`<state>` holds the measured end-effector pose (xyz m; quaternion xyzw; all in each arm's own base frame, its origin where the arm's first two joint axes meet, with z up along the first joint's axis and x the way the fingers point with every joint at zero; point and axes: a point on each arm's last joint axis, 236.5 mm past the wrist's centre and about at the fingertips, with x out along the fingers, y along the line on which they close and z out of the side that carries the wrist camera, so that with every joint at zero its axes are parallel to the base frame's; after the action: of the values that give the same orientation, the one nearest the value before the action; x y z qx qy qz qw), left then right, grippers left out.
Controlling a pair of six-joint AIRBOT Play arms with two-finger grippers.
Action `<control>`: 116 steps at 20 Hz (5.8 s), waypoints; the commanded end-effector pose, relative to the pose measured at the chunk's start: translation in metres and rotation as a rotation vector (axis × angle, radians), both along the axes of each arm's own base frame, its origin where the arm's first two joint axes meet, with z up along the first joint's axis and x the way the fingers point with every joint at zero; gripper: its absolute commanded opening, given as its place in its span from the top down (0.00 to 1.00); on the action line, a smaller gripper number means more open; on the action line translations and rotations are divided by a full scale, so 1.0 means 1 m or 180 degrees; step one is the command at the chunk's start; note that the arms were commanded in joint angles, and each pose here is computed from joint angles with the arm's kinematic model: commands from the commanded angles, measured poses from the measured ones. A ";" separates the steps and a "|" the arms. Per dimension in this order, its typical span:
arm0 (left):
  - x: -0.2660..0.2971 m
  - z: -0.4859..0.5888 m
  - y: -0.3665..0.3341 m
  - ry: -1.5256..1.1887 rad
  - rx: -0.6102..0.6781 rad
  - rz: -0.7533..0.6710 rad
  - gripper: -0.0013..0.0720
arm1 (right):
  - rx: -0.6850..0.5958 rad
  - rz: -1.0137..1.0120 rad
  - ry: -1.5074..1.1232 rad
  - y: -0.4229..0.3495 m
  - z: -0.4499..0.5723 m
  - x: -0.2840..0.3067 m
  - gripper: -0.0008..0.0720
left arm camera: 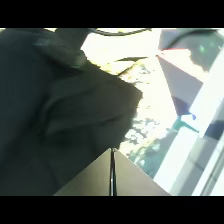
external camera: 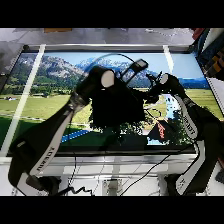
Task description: Fold the clothes and pants, and hang the long-sleeved shirts on hangers.
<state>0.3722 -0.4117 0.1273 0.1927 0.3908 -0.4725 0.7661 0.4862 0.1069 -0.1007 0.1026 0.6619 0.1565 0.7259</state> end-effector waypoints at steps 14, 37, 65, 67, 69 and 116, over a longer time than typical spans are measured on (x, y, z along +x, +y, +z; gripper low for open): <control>0.007 0.029 0.047 -0.0057 0.0111 0.0164 0.97 | 0.0458 -0.0116 0.0421 -0.016 -0.014 -0.019 0.35; 0.011 0.063 0.069 -0.0251 -0.0002 0.0256 0.97 | 0.2279 0.0208 -0.1099 0.124 0.157 0.070 0.96; -0.038 0.207 0.128 -0.1195 -0.0434 0.0434 0.97 | -0.1210 -0.4389 -0.0647 -0.474 0.321 -0.356 0.96; -0.034 0.210 0.126 -0.1242 -0.0480 0.0450 0.97 | -0.1282 -0.4823 -0.0237 -0.477 0.306 -0.400 0.96; -0.032 0.210 0.125 -0.1250 -0.0490 0.0455 0.97 | -0.1209 -0.4938 -0.0073 -0.476 0.292 -0.417 0.96; 0.028 0.157 0.438 0.0011 -0.0391 0.3465 0.97 | -0.1018 0.0084 -0.1409 -0.062 0.297 -0.082 0.96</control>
<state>0.4015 0.0263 0.2857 -0.0845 0.4037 -0.0284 0.9105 0.4064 0.0423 0.1961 -0.0511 0.5029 0.0766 0.8594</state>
